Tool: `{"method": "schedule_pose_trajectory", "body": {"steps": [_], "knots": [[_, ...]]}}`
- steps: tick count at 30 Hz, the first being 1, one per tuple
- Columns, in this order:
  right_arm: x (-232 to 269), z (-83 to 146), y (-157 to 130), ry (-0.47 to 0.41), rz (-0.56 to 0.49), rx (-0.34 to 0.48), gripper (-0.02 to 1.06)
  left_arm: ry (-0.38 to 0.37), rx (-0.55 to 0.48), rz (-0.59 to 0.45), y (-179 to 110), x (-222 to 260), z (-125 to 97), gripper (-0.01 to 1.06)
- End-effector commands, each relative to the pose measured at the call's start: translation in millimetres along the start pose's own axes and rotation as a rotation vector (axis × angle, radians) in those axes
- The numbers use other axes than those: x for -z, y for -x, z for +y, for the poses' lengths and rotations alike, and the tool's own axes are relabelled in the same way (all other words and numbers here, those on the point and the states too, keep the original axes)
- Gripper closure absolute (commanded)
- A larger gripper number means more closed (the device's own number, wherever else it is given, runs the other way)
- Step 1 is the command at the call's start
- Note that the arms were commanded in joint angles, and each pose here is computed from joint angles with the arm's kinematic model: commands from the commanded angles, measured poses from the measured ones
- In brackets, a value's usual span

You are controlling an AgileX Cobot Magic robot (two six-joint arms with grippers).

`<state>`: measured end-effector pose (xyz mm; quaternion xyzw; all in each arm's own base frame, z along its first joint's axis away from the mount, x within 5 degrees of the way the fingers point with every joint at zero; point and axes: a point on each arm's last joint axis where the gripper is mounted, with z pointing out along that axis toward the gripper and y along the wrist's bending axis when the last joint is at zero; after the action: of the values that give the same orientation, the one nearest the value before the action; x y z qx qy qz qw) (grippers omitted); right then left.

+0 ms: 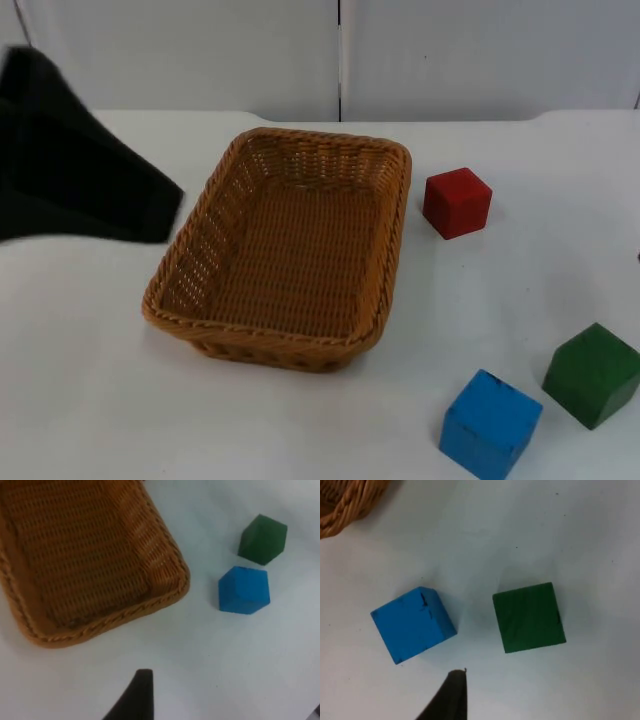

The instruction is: Pick up one cube with each hand and place exactly two cubes into the same basket, leaving the remaining cube outside.

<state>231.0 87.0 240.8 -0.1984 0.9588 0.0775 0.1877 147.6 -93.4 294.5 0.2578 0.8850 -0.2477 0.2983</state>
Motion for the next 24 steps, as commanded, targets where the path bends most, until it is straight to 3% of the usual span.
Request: {"method": "schedule_pose_trajectory", "body": {"steps": [1, 15, 24], "knots": [[-3, 3, 3, 0.005, -0.004, 0.025, -0.01, 0.000, -0.025, 0.011, 4, -11, -5, 0.03], [-18, 2, 6, 0.008, 0.033, 0.049, -0.01, -0.017, -0.159, 0.181, 7, -85, -35, 0.03], [-18, 2, 7, 0.007, 0.026, 0.059, -0.01, -0.015, -0.276, 0.259, 26, -126, -69, 0.03]]}}
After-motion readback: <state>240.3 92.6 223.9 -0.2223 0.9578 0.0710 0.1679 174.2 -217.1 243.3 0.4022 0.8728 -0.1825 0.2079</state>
